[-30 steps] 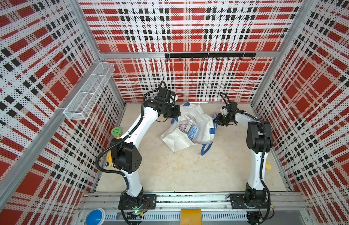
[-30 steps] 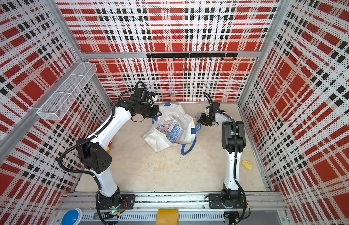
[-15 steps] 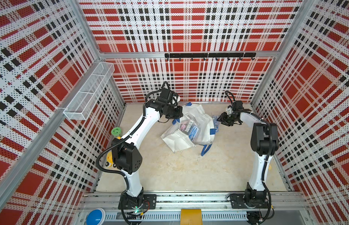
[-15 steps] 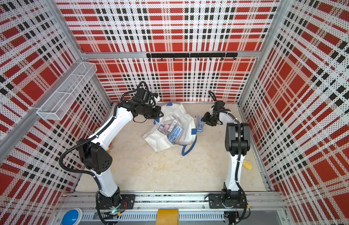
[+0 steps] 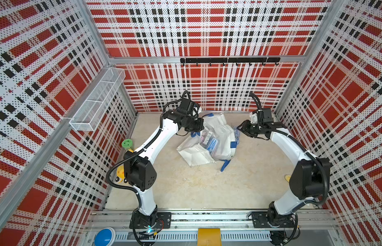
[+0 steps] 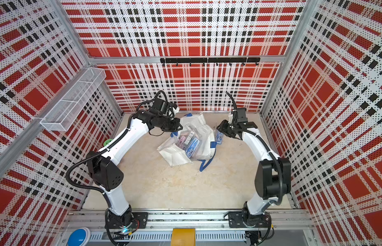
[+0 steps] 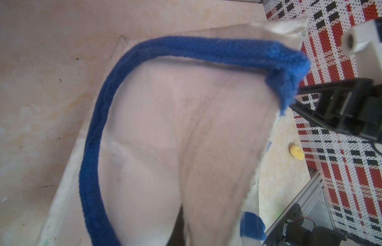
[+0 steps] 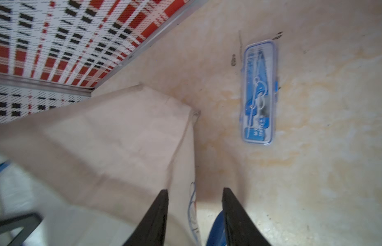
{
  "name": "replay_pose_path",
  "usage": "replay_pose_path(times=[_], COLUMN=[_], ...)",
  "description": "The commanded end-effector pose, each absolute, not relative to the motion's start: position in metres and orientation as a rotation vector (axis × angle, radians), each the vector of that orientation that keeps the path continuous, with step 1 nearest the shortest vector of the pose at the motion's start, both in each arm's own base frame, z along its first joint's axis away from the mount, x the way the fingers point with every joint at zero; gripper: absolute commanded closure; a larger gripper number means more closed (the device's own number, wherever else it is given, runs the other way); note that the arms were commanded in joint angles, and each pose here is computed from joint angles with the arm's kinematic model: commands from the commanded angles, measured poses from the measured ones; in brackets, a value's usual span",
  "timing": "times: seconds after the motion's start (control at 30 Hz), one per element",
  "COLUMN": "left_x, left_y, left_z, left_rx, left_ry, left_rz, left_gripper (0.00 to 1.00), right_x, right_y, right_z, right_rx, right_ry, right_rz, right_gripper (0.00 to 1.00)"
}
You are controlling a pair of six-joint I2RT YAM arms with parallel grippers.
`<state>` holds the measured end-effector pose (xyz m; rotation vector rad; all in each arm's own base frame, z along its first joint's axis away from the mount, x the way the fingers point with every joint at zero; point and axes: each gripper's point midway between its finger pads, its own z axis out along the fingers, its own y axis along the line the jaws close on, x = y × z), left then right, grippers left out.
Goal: Take out the compass set from the canvas bag
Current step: Pick up the compass set from the canvas bag.
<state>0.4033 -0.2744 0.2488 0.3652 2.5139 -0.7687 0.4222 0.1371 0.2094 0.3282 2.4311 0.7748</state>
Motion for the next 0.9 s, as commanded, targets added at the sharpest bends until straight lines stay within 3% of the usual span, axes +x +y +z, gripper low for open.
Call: replay_pose_path(times=[0.0,0.13,0.33,0.87], left_x=[0.391,0.386,0.382,0.374], left_y=[-0.289,-0.298,-0.304,-0.306], left_z=[0.270,0.269,0.266,0.265], left_rx=[0.408,0.422,0.411,0.395], left_ry=[2.448,2.449,2.456,2.454], left_rz=[-0.823,-0.815,-0.811,-0.817], left_gripper=[1.00,1.00,1.00,1.00], right_x=[0.403,0.370,0.345,0.384], right_y=[0.161,0.206,0.249,0.267], right_z=[0.241,0.252,0.217,0.129], right_rx=[0.289,0.172,0.192,0.499], right_ry=[2.335,2.334,2.407,2.517], right_rz=[0.820,0.884,0.982,0.950], right_gripper=[0.55,0.54,0.52,0.37])
